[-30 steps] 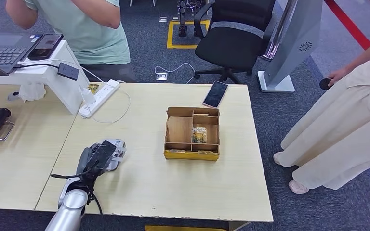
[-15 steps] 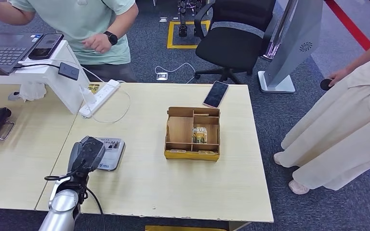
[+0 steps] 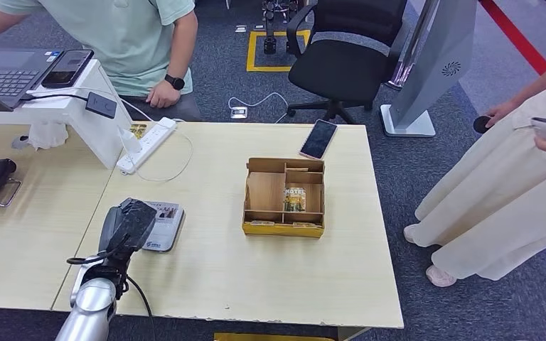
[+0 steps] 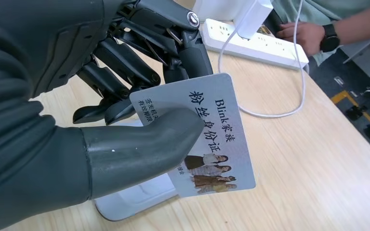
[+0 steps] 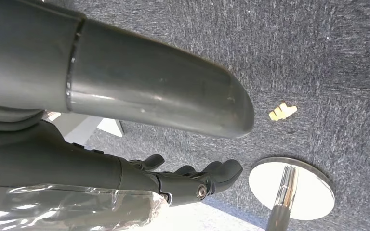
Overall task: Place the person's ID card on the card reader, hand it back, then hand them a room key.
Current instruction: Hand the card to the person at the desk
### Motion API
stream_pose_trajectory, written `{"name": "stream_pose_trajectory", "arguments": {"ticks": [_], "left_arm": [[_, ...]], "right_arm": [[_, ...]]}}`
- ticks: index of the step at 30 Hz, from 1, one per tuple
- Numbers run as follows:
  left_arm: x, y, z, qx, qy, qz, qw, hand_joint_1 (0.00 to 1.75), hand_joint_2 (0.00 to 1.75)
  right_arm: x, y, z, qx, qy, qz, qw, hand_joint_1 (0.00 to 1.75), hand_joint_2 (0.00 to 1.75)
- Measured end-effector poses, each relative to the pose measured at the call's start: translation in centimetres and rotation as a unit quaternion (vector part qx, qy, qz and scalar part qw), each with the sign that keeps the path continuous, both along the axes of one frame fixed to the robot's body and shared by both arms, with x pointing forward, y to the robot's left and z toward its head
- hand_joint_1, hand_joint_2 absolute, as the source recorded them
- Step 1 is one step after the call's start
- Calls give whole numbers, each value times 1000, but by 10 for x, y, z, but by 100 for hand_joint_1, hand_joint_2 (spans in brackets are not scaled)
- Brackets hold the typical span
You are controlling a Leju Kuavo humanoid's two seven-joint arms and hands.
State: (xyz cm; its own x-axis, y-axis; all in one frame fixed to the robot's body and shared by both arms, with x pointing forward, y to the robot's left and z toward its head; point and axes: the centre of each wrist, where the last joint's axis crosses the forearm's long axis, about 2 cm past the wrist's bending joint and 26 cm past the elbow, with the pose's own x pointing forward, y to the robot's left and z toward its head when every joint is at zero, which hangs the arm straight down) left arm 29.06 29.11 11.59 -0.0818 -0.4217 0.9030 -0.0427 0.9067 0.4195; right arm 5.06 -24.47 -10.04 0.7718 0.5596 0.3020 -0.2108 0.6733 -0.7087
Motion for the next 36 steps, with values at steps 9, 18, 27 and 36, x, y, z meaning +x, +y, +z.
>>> {"name": "stream_pose_trajectory", "arguments": {"ticks": [9,18,27,36], "left_arm": [[7,3,-6,32,27,21,999,175,175],[13,6,-21,69,71,27,995,175,175],[18,5,-30,99,99,26,990,175,175],[19,-2,-38,136,113,22,984,175,175]], "right_arm": [[0,0,0,-1,2,-2,1000,0,0],[1,0,0,-1,1,-1,1000,0,0],[1,0,0,0,1,-1,1000,0,0],[1,0,0,0,-2,1,1000,0,0]]}}
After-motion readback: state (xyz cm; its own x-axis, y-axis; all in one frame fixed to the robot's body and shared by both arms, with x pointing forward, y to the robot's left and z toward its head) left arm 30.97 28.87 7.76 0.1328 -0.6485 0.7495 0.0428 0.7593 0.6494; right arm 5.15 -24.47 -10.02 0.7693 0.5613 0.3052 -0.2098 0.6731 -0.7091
